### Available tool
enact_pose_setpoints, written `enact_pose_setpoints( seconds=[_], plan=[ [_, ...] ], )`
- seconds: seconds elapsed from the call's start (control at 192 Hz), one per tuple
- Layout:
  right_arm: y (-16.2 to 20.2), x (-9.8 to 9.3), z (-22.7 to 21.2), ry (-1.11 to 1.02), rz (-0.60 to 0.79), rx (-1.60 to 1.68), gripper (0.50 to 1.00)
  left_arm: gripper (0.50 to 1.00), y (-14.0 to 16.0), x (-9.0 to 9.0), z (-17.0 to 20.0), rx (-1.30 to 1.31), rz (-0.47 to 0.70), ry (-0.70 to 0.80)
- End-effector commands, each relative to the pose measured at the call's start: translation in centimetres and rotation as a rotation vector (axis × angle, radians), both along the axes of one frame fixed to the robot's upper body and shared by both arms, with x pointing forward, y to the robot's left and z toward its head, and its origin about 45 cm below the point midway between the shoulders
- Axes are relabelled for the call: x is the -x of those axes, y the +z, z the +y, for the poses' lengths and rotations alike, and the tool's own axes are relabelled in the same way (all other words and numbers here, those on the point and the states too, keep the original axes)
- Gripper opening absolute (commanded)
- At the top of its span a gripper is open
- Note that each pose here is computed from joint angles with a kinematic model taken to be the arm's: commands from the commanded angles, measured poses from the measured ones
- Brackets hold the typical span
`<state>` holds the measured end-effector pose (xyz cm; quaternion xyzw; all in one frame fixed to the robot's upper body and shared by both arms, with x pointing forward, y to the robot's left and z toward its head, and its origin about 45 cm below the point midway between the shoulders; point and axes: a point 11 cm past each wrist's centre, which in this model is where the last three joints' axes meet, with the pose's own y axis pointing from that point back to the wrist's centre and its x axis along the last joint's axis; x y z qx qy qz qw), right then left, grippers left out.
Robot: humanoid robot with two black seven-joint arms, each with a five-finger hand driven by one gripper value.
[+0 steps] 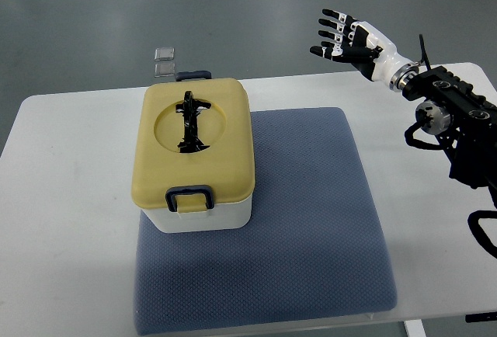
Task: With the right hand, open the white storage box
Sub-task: 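Move the right hand over the yellow lid toward its black handle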
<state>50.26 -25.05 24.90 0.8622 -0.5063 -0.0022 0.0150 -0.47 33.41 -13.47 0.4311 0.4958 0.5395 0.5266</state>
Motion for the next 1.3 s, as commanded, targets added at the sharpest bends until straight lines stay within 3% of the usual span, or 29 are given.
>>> enact_pose_setpoints(
  seconds=[0.0, 0.198, 0.365, 0.584, 0.923, 1.293],
  plan=[
    [3.2, -0.6, 1.1, 0.112, -0.083, 0.093, 0.915, 1.000, 0.0, 0.0, 0.0, 0.001, 0.000, 0.000],
    [10.3, -1.2, 3.9, 0.339, -0.222, 0.274, 0.915, 1.000, 0.0, 0.0, 0.0, 0.001, 0.000, 0.000],
    [13.6, 0.1, 8.9, 0.560, -0.327, 0.476, 0.915, 1.000, 0.0, 0.0, 0.0, -0.001, 0.000, 0.000],
    [13.7, 2.6, 12.8, 0.789, -0.365, 0.749, 0.915, 1.000, 0.0, 0.0, 0.0, -0.001, 0.000, 0.000],
    [15.3, 3.9, 15.7, 0.912, -0.508, 1.071, 0.915, 1.000, 0.0, 0.0, 0.0, 0.001, 0.000, -0.001],
    [17.0, 6.7, 23.2, 1.048, -0.716, 1.236, 0.911, 1.000, 0.0, 0.0, 0.0, -0.001, 0.000, -0.001]
  ],
)
